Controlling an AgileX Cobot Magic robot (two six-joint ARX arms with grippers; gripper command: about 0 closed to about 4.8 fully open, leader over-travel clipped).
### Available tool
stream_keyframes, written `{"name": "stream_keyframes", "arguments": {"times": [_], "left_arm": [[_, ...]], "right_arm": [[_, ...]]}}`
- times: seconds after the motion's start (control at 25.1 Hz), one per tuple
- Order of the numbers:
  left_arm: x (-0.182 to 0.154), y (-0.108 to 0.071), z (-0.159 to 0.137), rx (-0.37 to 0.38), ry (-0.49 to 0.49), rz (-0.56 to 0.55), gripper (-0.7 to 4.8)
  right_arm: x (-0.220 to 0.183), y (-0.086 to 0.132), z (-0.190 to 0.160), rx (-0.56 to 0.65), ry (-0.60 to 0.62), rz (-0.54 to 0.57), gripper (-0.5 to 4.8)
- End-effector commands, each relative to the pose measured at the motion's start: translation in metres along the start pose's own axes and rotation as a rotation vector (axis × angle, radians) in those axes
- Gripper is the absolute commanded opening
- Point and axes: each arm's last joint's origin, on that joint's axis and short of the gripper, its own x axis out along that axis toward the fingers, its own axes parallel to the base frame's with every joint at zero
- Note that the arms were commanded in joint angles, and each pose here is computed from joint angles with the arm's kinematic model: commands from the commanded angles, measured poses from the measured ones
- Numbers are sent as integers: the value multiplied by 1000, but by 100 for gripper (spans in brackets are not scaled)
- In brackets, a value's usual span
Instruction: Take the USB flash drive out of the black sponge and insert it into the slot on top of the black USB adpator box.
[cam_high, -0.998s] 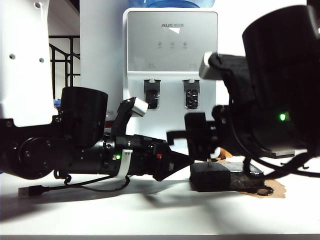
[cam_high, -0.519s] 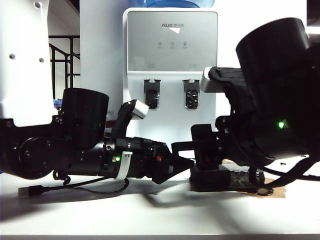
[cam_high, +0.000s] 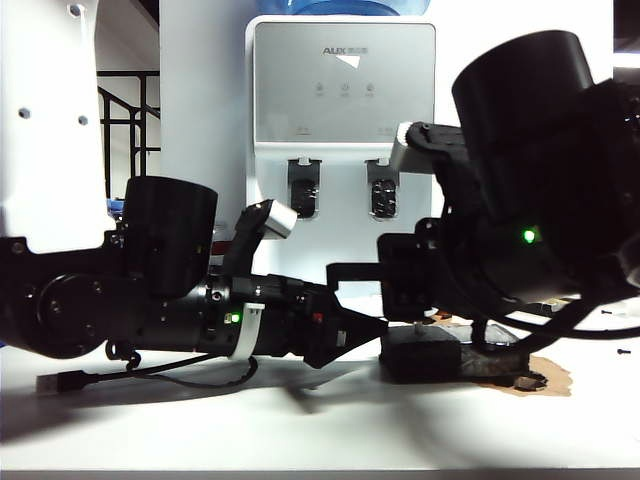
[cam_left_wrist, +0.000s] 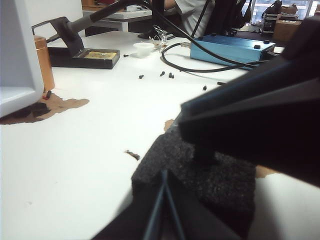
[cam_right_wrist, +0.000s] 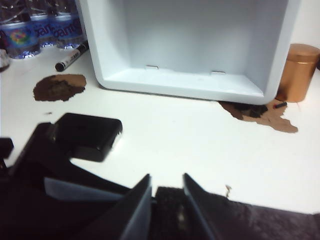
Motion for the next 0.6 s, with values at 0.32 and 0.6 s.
{"name": "stream_keyframes", "arguments": {"times": [0.32, 0.6], "left_arm": [[0, 0, -1, 6, 11, -3, -4], [0, 0, -1, 8, 10, -4, -4]], "right_arm": [[2, 0, -4, 7, 33, -42, 111], [2, 0, -5, 26, 47, -37, 121]]}}
